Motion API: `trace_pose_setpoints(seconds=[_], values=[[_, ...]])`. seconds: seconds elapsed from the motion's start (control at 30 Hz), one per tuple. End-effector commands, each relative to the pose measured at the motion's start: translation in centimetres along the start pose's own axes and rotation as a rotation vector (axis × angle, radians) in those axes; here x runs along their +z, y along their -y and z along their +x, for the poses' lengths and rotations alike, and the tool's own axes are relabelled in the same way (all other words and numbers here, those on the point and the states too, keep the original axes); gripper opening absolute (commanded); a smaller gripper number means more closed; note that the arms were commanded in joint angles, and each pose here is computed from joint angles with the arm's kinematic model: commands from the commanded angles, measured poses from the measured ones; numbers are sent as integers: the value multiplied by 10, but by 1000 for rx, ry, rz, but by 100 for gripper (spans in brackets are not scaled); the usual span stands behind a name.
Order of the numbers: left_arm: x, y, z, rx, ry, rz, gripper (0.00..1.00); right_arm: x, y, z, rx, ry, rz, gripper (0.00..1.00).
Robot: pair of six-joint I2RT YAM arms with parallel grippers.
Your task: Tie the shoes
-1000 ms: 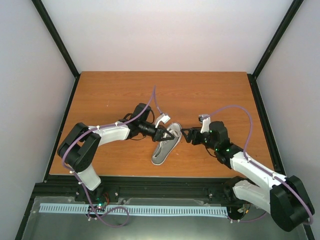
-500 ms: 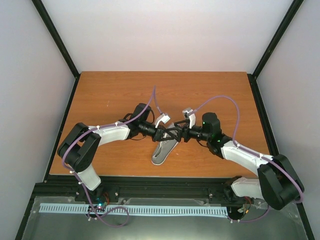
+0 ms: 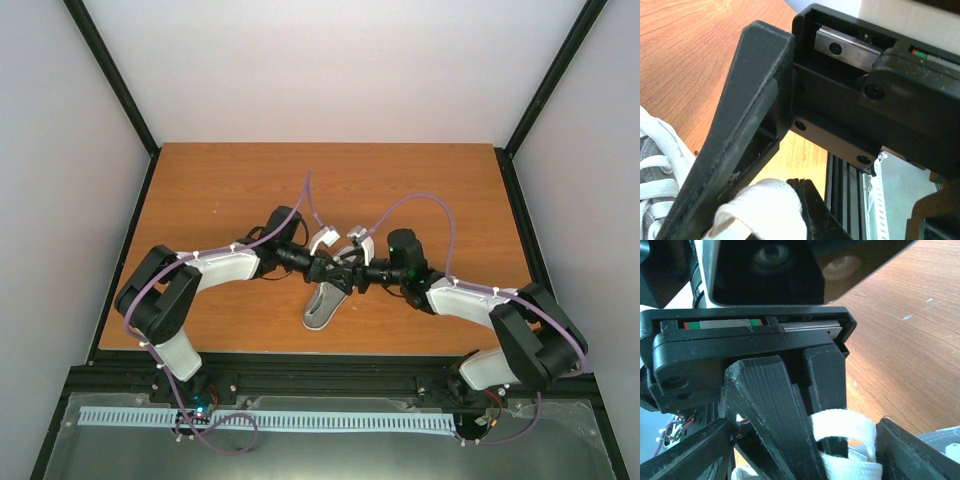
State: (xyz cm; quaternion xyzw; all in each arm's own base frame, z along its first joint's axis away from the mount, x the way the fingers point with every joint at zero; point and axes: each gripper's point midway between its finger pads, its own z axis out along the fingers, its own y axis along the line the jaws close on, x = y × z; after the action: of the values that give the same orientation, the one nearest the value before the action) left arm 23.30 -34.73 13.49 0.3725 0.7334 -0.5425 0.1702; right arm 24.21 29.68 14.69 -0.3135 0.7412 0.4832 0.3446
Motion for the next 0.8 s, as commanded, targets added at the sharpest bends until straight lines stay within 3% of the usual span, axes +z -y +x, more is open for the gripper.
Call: trace_pose_setpoints(seconds=[0.0, 0.37, 0.77], values=[[-1, 15, -17, 62, 37, 44, 3, 9, 1, 1, -57, 26, 19, 76], [-4, 17, -24, 36, 71, 34, 2, 17, 18, 21, -79, 27, 163, 72], [-18, 4, -15, 14, 74, -30, 3, -46, 27, 28, -39, 145, 349, 79]])
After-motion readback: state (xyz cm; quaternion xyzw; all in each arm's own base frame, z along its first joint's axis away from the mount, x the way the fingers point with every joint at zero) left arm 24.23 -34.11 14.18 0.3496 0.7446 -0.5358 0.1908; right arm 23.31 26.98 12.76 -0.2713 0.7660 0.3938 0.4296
